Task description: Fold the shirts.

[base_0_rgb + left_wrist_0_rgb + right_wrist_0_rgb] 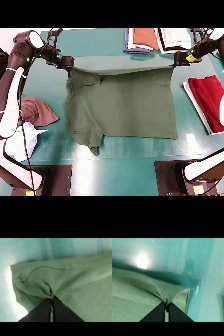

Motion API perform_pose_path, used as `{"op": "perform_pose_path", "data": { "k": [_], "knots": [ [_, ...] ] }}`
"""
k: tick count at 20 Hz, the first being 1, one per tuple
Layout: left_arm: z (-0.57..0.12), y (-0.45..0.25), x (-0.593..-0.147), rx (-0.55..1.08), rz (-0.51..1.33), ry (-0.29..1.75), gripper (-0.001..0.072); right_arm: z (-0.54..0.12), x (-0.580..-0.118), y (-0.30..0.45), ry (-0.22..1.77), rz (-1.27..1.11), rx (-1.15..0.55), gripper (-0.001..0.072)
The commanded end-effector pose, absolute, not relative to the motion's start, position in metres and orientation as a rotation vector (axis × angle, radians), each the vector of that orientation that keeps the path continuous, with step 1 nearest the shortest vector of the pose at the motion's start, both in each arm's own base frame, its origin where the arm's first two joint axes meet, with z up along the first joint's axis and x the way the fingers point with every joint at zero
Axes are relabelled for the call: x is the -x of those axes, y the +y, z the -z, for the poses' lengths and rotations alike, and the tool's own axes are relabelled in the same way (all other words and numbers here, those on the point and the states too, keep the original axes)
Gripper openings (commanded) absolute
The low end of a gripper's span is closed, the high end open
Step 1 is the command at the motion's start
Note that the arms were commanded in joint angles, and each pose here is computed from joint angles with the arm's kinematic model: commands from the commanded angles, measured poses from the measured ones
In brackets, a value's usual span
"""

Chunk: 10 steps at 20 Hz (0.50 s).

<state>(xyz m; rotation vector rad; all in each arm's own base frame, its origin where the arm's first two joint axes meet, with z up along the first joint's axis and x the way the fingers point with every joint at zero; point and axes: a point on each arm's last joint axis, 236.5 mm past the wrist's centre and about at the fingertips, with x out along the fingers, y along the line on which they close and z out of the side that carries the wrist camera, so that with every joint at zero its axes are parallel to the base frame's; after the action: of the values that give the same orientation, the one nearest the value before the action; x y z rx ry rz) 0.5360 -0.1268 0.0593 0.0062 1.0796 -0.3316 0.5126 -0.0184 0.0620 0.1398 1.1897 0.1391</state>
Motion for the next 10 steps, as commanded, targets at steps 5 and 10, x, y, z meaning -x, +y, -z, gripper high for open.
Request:
{"op": "perform_pose_path", "data": {
  "k": [5,10],
  "knots": [
    [-0.001,-0.122,-0.494,-0.059,0.375,1.286,0.0023,-0.005,-0.462,-0.023,1.339,-0.111,-0.154,0.0017],
    [0.049,-0.117,-0.46,-0.048,0.37,1.426,0.0023,0.016,-0.436,-0.02,1.38,-0.104,-0.17,0.0018]
  ]
}}
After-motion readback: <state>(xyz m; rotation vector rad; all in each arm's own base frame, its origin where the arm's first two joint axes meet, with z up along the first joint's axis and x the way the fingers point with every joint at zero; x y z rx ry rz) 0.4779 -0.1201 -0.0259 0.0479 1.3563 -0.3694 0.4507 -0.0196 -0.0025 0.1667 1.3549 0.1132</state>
